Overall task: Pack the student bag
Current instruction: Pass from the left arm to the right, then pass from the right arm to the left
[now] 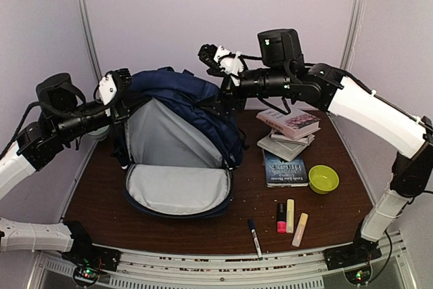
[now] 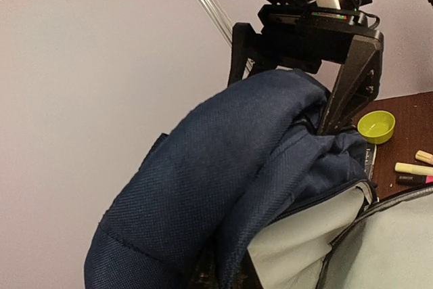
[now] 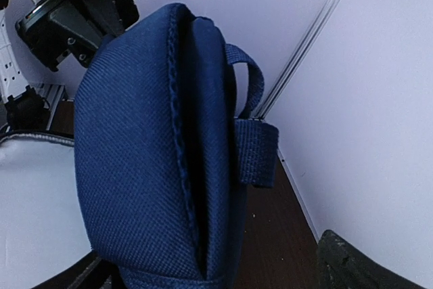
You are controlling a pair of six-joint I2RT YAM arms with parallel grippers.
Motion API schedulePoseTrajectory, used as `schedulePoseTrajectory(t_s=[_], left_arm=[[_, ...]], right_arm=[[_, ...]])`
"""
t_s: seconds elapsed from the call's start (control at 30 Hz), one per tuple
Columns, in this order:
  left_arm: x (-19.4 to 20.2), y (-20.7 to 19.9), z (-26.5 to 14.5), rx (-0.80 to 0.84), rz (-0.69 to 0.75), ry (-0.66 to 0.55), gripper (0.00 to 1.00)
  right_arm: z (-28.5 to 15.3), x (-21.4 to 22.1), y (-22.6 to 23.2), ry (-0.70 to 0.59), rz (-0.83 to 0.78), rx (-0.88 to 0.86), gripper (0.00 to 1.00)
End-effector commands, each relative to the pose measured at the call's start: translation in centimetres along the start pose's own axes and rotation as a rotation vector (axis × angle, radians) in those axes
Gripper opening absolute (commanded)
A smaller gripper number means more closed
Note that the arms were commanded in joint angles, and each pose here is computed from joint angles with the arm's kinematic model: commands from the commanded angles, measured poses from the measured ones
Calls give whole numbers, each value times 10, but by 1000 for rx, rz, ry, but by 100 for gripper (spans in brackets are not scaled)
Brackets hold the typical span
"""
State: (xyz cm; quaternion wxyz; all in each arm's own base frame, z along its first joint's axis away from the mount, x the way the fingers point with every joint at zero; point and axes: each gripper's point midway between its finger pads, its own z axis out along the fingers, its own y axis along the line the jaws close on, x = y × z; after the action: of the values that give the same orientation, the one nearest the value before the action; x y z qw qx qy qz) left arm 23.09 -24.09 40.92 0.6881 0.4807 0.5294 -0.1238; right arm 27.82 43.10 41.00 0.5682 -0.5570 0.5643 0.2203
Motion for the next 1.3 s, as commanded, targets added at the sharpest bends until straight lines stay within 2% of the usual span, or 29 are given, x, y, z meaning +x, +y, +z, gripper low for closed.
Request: schedulePoseTrajectory(t_s=[0.0,0.03,0.17,0.2,0.23,0.27,0.33,0.37,0.4,0.47,0.6,0.7,0.83,0.9,0.97,1.27], left_arm=[[-41,32,-5,-136,60,-146,0],[-39,37,-3,-163,53,-134,0],[-29,68,-3,-324,3,-71,0],[-25,76,-4,-369,-15,-45,0],[-19,84,-3,-405,-34,-14,0],[-14,91,-2,-435,-61,19,14],[-2,98,4,-455,-102,80,68],[1,98,7,-446,-117,98,84],[1,98,9,-434,-133,106,95],[-8,97,8,-396,-161,90,98],[-40,91,-7,-331,-193,-15,98],[-43,81,-13,-288,-246,-44,96],[8,86,-17,-434,-420,54,96],[40,92,-17,-538,-489,133,98],[61,97,-13,-574,-567,165,98],[108,119,30,-460,-910,14,98]], right_arm=[[12,16,48,86,-35,-218,87],[14,14,55,87,-25,-253,77],[16,5,61,55,50,-294,26],[16,0,60,39,71,-290,5],[16,-6,56,16,99,-273,0],[16,-14,49,-14,138,-246,0],[18,-28,30,-76,225,-163,0],[18,-34,14,-106,291,-103,0],[18,-39,-5,-144,360,-38,0],[11,-50,-47,-251,540,55,0],[-7,-33,-135,-440,937,240,0],[-11,-3,-163,-527,1080,355,0],[-12,9,-168,-595,1141,405,0],[-6,12,-165,-595,1150,402,0],[0,14,-161,-588,1157,394,0],[11,20,-137,-572,1140,399,0]])
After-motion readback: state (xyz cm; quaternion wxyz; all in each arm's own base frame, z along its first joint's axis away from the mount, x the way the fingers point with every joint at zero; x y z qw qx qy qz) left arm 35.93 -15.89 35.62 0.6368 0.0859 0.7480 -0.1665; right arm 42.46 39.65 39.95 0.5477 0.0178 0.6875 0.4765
